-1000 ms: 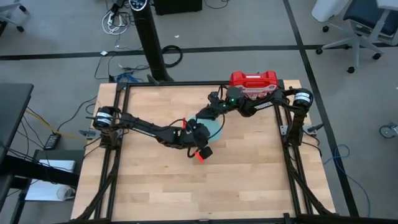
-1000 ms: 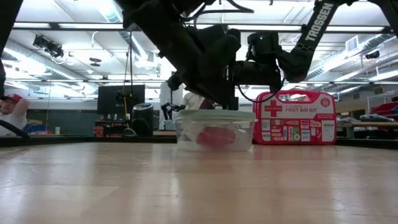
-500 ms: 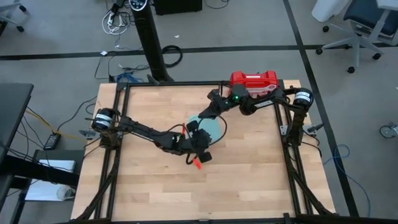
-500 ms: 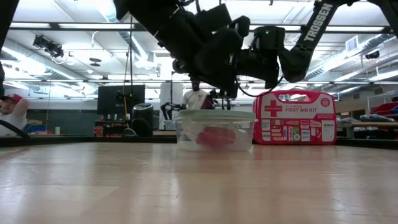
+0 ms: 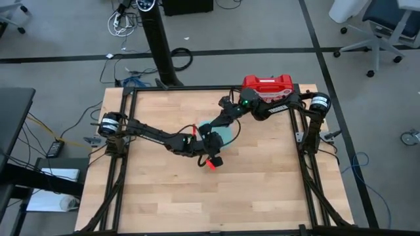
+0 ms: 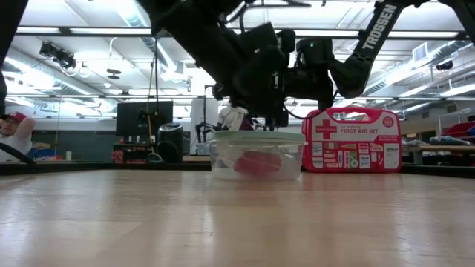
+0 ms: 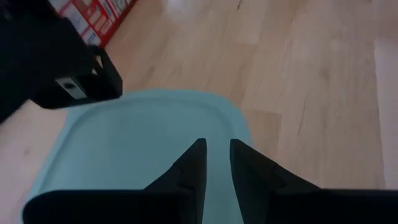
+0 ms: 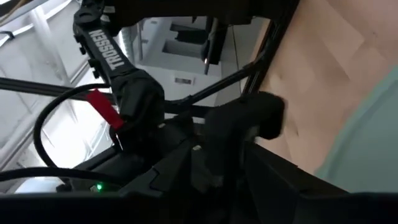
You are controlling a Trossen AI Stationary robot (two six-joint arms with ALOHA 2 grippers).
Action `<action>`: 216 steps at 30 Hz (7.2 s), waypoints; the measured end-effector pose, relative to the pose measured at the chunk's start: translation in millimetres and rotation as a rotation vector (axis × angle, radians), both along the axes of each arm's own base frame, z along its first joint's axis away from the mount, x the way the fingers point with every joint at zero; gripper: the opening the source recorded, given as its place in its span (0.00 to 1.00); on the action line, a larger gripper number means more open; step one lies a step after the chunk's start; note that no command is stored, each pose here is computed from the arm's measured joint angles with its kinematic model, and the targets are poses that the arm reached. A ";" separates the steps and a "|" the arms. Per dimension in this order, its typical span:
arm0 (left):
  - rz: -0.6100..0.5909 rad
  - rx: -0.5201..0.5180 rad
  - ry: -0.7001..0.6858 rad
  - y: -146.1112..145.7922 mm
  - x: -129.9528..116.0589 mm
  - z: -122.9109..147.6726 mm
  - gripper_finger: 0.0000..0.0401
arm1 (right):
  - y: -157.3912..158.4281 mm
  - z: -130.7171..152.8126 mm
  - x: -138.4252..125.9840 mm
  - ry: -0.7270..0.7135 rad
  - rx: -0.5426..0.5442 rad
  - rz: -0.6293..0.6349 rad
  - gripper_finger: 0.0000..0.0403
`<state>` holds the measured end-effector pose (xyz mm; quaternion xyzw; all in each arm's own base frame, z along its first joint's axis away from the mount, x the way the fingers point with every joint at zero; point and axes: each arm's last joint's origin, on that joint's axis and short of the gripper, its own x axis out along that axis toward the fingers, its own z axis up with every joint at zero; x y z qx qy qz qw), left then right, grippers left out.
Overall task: Roll bandage
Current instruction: Close the plastic container
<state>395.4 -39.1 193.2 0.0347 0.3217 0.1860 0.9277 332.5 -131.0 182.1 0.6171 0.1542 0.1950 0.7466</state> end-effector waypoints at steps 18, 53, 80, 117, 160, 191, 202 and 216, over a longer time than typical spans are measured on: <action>0.011 0.046 0.013 -7.7 -0.6 -5.0 0.19 | -4.9 -0.3 12.5 0.070 -0.056 0.027 0.37; 0.120 -0.039 0.076 3.9 -8.2 -9.9 0.19 | -30.7 -36.2 8.5 -0.077 0.096 0.082 0.37; 0.090 -0.042 0.043 -1.1 -6.1 -7.1 0.19 | -27.2 4.9 2.1 -0.179 0.087 0.108 0.37; 0.089 -0.046 0.023 -3.7 -5.3 -5.4 0.19 | -27.1 -13.4 16.9 -0.105 0.030 0.145 0.37; 0.084 -0.076 0.011 -7.2 -5.6 -3.5 0.19 | -38.3 -22.8 -7.3 -0.087 -0.025 0.075 0.37; 0.000 -0.187 -0.254 -26.1 -34.2 79.9 0.19 | -1.5 54.8 -42.7 -0.433 -0.241 0.099 0.37; -0.330 -0.286 -0.577 -46.0 -30.7 92.5 0.19 | 39.3 78.0 -89.4 -0.475 -0.379 0.010 0.37; -0.280 -0.512 -0.645 -27.4 -58.4 27.9 0.19 | 105.3 51.2 -99.2 -0.118 -0.728 -0.105 0.37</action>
